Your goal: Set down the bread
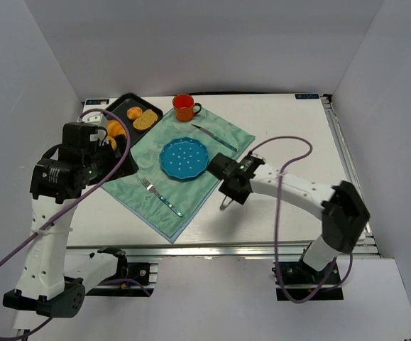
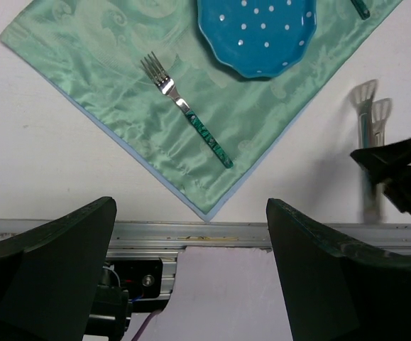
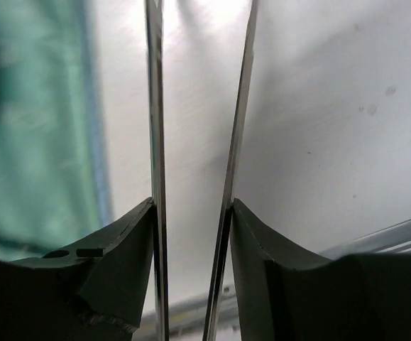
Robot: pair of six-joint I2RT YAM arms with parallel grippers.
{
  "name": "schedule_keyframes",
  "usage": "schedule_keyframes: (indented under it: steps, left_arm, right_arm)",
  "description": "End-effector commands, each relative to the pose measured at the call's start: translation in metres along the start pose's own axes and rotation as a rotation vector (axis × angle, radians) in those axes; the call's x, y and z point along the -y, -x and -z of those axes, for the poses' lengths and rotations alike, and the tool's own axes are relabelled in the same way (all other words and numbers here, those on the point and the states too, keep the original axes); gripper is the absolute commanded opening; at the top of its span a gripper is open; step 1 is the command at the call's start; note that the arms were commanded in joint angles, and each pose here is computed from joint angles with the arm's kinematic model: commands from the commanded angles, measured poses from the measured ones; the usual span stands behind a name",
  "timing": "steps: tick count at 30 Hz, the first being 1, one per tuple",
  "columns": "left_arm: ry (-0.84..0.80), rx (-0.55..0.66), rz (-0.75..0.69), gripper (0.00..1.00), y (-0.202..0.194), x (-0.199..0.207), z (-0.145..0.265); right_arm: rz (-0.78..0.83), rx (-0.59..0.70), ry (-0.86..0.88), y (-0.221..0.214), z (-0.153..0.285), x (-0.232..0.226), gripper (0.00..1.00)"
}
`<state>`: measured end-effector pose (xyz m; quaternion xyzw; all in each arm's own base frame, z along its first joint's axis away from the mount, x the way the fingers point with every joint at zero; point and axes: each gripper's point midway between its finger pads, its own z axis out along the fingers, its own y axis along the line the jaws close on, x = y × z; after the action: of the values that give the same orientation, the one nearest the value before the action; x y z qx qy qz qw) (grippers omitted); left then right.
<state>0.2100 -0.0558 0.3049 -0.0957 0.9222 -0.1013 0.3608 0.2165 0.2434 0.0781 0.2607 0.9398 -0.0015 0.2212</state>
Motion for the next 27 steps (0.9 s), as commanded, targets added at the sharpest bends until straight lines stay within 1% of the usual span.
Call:
schedule_keyframes:
  steps: [1, 3, 4, 5, 6, 8, 10, 11, 13, 14, 15, 16, 17, 18, 19, 21, 22, 23, 26, 27]
  left_arm:
    - [-0.013, 0.017, -0.004, 0.98, 0.008, 0.005, 0.013]
    - [-0.005, 0.014, -0.001, 0.98, 0.014, 0.006, 0.010]
    - [0.000, 0.015, -0.001, 0.98, 0.017, 0.006, 0.009]
    - [-0.001, 0.036, -0.002, 0.98, 0.024, 0.008, 0.012]
    - [0.023, 0.038, 0.001, 0.98, 0.030, 0.007, 0.009]
    - [0.034, 0.087, 0.010, 0.98, 0.047, 0.008, 0.017]
    - [0.089, 0.123, 0.020, 0.98, 0.060, 0.001, 0.017]
    - [0.110, 0.147, 0.037, 0.98, 0.066, -0.001, 0.020]
    - [0.177, 0.233, 0.072, 0.98, 0.083, -0.012, 0.031]
    - [0.186, 0.281, 0.106, 0.98, 0.092, -0.013, 0.035]
    - [0.215, 0.323, 0.127, 0.98, 0.099, -0.018, 0.041]
    - [0.216, 0.354, 0.143, 0.98, 0.106, -0.018, 0.045]
    - [0.220, 0.373, 0.160, 0.98, 0.110, -0.019, 0.048]
    - [0.222, 0.394, 0.171, 0.98, 0.114, -0.019, 0.053]
    - [0.238, 0.411, 0.182, 0.98, 0.117, -0.022, 0.057]
    - [0.239, 0.432, 0.201, 0.98, 0.121, -0.022, 0.060]
    - [0.236, 0.444, 0.207, 0.98, 0.124, -0.021, 0.059]
    - [0.233, 0.452, 0.212, 0.98, 0.125, -0.021, 0.061]
    - [0.201, 0.491, 0.220, 0.98, 0.132, -0.016, 0.066]
    - [0.183, 0.518, 0.227, 0.98, 0.137, -0.014, 0.069]
  right_arm:
    - [0.137, 0.082, 0.082, 0.036, 0.062, 0.004, 0.50]
    - [0.185, 0.085, 0.140, 0.045, 0.088, -0.002, 0.50]
    - [0.254, 0.082, 0.156, 0.045, 0.096, -0.001, 0.50]
    - [0.293, 0.073, 0.142, 0.045, 0.101, 0.005, 0.50]
    - [0.319, 0.078, 0.179, 0.048, 0.115, -0.002, 0.49]
    - [0.400, 0.071, 0.193, 0.050, 0.126, -0.002, 0.48]
    - [0.452, 0.066, 0.256, 0.053, 0.143, -0.020, 0.47]
    - [0.511, 0.078, 0.289, 0.055, 0.148, -0.028, 0.46]
    - [0.564, 0.088, 0.370, 0.058, 0.162, -0.056, 0.46]
    - [0.631, 0.108, 0.404, 0.061, 0.167, -0.067, 0.46]
    - [0.649, 0.122, 0.474, 0.063, 0.177, -0.092, 0.46]
    - [0.674, 0.132, 0.505, 0.064, 0.181, -0.104, 0.46]
    - [0.729, 0.153, 0.530, 0.066, 0.183, -0.114, 0.46]
    - [0.760, 0.144, 0.559, 0.060, 0.177, -0.134, 0.45]
    - [0.763, 0.169, 0.612, 0.064, 0.190, -0.149, 0.45]
    - [0.814, 0.174, 0.667, 0.056, 0.182, -0.179, 0.44]
    - [0.814, 0.193, 0.714, 0.058, 0.190, -0.193, 0.44]
    - [0.832, 0.184, 0.721, 0.051, 0.178, -0.207, 0.43]
    - [0.870, 0.223, 0.834, 0.044, 0.177, -0.246, 0.42]
    - [0.861, 0.261, 0.881, 0.046, 0.181, -0.262, 0.42]
